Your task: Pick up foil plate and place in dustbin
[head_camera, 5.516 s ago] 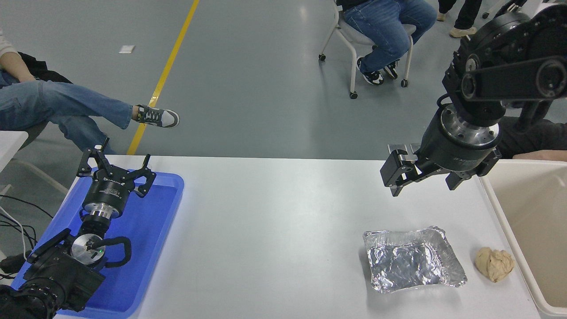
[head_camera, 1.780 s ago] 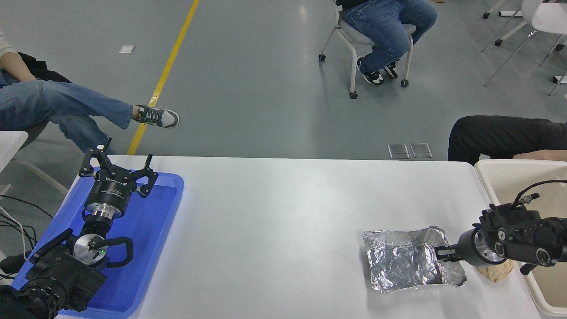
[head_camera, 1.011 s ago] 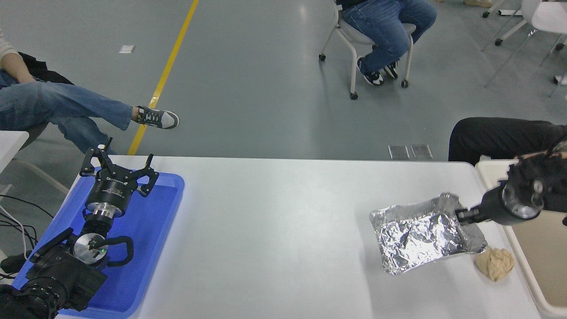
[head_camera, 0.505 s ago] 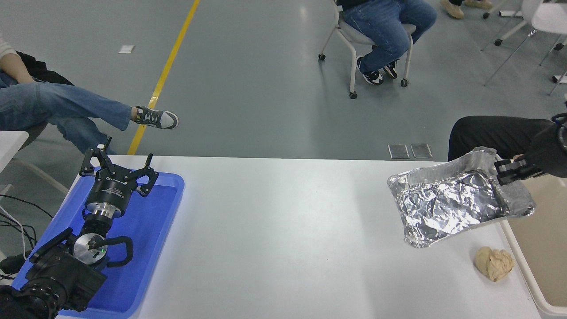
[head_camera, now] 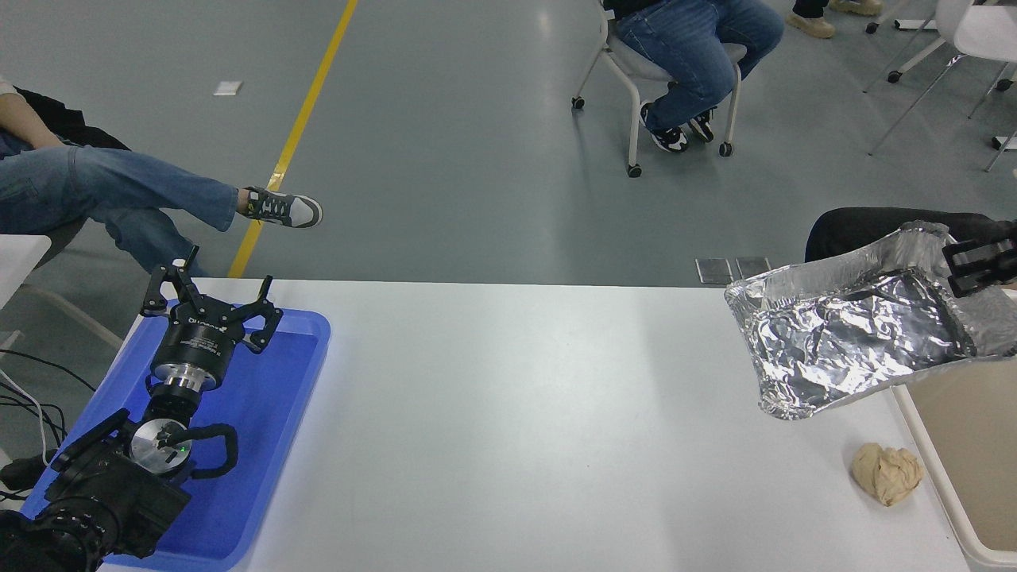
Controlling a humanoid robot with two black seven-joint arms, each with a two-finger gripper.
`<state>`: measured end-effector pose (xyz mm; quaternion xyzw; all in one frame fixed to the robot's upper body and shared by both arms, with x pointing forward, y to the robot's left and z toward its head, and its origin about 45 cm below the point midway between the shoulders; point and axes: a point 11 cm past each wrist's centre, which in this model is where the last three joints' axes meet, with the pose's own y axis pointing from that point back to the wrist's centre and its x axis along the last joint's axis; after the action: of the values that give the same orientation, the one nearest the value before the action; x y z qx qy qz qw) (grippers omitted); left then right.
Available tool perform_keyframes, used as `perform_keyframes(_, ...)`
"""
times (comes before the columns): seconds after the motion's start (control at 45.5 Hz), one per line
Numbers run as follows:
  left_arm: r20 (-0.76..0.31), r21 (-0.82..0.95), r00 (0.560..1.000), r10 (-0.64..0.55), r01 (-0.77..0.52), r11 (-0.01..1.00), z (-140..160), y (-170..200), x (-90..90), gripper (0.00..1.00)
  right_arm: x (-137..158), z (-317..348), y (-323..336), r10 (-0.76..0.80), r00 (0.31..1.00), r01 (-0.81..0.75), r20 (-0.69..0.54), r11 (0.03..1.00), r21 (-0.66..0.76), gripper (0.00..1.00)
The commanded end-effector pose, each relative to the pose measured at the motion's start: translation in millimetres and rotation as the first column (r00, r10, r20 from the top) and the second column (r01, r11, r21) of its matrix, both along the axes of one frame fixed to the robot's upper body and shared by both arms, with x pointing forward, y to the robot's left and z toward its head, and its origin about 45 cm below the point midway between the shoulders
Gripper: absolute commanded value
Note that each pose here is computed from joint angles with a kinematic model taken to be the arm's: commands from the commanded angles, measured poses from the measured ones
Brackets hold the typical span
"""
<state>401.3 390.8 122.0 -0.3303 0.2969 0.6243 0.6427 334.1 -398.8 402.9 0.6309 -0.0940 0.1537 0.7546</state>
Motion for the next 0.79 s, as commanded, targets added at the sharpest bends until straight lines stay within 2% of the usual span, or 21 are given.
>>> perform_keyframes(0.0, 0.001, 0.0, 1.0, 0.001, -0.001, 1.0, 0, 1, 0.0, 1.0, 1, -10, -43, -0.093, 0.995, 0.094, 0.025, 0.996, -0.013, 0.0)
perform_keyframes(0.264, 0.001, 0.0, 1.0, 0.001, -0.001, 1.0, 0, 1, 0.0, 1.0, 2, -24, -157, -0.258, 0.956, 0.277, 0.142, 0.951, -0.134, 0.0)
perform_keyframes(0.549, 0.0, 0.0, 1.0, 0.003, -0.003, 1.0, 0, 1, -0.6, 1.0, -8, -66, -233, -0.305, 0.915, 0.367, 0.266, 0.902, -0.228, 0.0)
perform_keyframes(0.769, 0.0, 0.0, 1.0, 0.003, -0.003, 1.0, 0, 1, -0.6, 1.0, -28, -108, -275, -0.3, 0.884, 0.412, 0.36, 0.862, -0.294, 0.0)
